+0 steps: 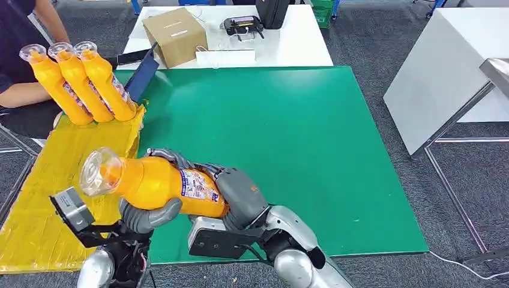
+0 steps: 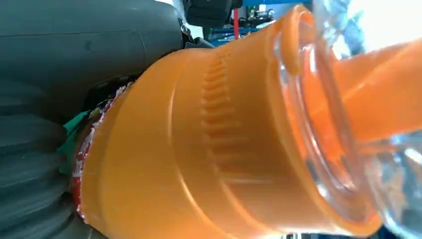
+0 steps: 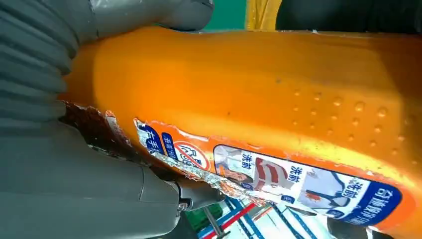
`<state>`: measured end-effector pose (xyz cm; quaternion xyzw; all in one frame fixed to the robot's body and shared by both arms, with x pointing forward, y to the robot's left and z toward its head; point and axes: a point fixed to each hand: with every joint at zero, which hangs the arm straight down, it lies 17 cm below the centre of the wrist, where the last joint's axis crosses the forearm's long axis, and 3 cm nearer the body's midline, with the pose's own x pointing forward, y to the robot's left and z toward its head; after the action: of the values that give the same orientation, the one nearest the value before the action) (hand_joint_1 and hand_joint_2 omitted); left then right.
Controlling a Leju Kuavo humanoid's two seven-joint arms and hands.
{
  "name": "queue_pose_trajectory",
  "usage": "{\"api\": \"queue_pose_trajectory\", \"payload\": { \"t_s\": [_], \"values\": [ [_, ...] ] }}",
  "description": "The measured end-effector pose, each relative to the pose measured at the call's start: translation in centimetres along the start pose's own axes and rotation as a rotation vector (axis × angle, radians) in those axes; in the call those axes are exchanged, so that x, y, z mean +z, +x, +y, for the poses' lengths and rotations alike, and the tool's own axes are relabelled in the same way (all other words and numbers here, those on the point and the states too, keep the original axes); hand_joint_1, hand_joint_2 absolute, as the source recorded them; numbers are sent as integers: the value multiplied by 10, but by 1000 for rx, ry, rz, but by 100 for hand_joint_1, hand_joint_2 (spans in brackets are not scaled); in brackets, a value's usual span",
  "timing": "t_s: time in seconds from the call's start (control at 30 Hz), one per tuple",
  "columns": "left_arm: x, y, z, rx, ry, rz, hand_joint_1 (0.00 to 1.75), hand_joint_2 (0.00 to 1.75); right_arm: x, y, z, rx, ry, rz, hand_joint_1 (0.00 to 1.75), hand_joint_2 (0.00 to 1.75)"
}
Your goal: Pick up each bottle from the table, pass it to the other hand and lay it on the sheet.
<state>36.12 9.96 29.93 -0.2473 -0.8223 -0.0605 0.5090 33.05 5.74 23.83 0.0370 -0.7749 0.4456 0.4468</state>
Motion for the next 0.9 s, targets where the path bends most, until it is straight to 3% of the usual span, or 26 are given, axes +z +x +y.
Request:
{"api": "queue_pose_trajectory", "payload": {
  "t_s": [0.1,0.13,0.17,0.3,0.4,0.57,0.6,0.7,0.9],
  "values": [
    [0,2,0,-83,3,-26,175,175,1,-1,-4,48,-24,0,175,175],
    [0,4,0,-124,2,-34,175,175,2,-2,-6,65,-36,3,42,175],
    [-1,4,0,-170,2,-39,175,175,4,-3,-9,81,-53,8,0,175],
    [-2,3,8,-321,28,-41,175,175,13,-10,-16,95,-85,33,0,175],
    [-3,1,41,-532,102,-29,175,175,30,-29,-34,88,-147,88,0,175],
    [-2,4,65,-598,135,-27,175,175,47,-49,-49,88,-184,139,0,175],
    [-2,4,66,-601,138,-27,175,175,49,-49,-49,87,-185,140,0,0],
    [-2,4,79,-694,170,-18,175,175,56,-55,-54,64,-201,164,0,0],
    [0,3,142,-1263,218,-14,175,175,89,-80,-82,-4,-260,207,0,0]
  ]
}}
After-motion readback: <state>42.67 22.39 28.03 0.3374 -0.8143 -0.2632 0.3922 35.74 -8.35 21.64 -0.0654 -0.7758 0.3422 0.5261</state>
